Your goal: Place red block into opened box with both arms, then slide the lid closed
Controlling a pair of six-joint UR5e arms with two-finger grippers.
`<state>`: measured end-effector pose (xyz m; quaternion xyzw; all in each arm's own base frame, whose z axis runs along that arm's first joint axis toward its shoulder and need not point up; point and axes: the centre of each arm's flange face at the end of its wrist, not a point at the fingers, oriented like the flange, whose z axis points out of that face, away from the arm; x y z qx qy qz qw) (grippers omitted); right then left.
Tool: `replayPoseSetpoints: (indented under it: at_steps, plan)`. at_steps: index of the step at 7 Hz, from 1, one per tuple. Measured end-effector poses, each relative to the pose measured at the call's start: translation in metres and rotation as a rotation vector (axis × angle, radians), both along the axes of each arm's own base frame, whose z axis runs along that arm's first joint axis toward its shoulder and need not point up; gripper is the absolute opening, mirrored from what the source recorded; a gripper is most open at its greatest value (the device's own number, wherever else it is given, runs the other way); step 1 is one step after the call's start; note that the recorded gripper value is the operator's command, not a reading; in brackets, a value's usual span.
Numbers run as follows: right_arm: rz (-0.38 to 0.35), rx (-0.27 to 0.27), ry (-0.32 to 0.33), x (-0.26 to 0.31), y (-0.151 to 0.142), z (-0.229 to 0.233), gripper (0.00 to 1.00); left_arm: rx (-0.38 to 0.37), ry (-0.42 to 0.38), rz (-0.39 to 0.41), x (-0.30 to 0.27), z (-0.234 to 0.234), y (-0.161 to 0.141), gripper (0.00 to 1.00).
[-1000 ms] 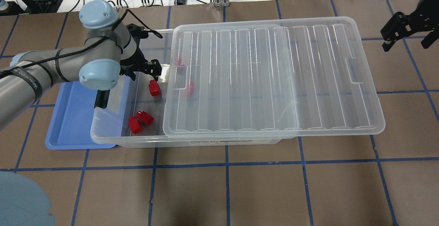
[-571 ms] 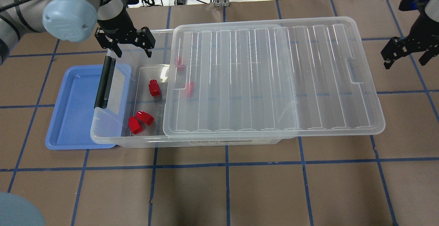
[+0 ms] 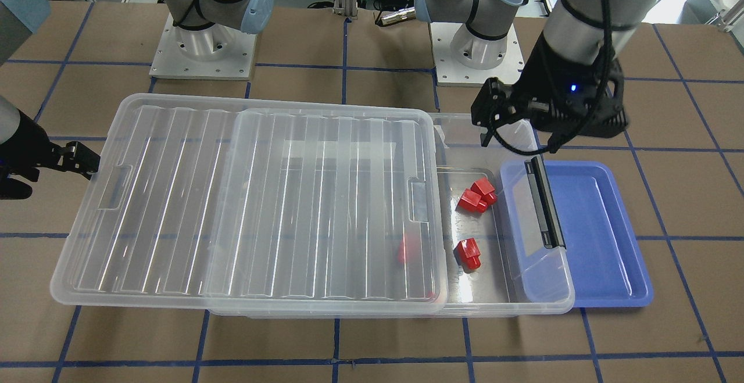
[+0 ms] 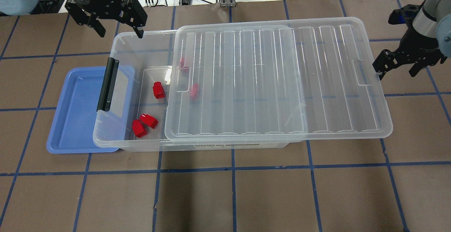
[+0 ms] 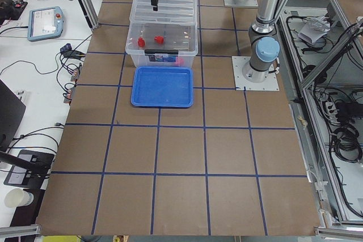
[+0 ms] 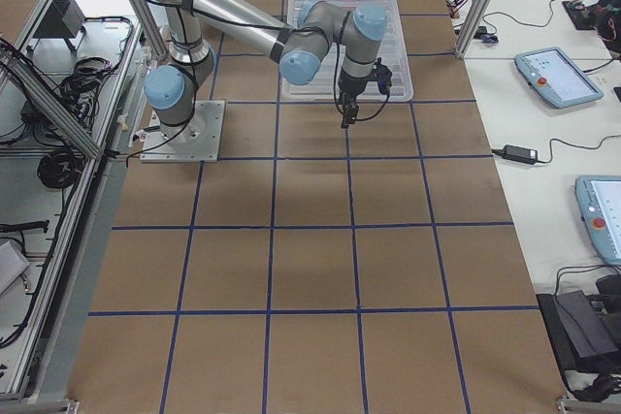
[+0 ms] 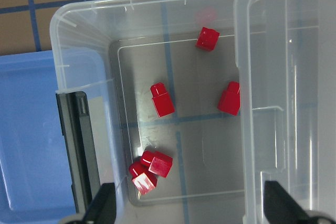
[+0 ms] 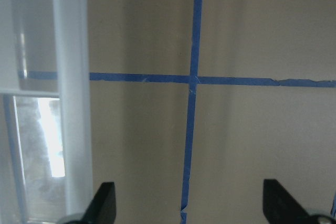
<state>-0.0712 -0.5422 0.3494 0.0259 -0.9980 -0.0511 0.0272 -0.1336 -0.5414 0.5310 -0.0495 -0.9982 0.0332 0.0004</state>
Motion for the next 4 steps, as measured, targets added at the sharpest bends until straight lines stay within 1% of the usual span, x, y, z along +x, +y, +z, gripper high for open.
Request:
replayPoseSetpoints:
  at_steps: [1,2,4]
  plan:
    - [0.008,-0.019,-0.014,0.01,-0.003,0.001,1.0,-0.001,-0.002,-0.001,0.002,0.006,0.016,1.0]
    - [0.011,-0.036,-0.029,0.029,-0.006,0.001,1.0,0.014,-0.001,-0.004,0.003,-0.001,0.028,1.0]
    - [-0.027,-0.058,-0.029,0.079,-0.01,0.003,1.0,0.021,0.001,-0.003,0.006,-0.01,0.036,1.0]
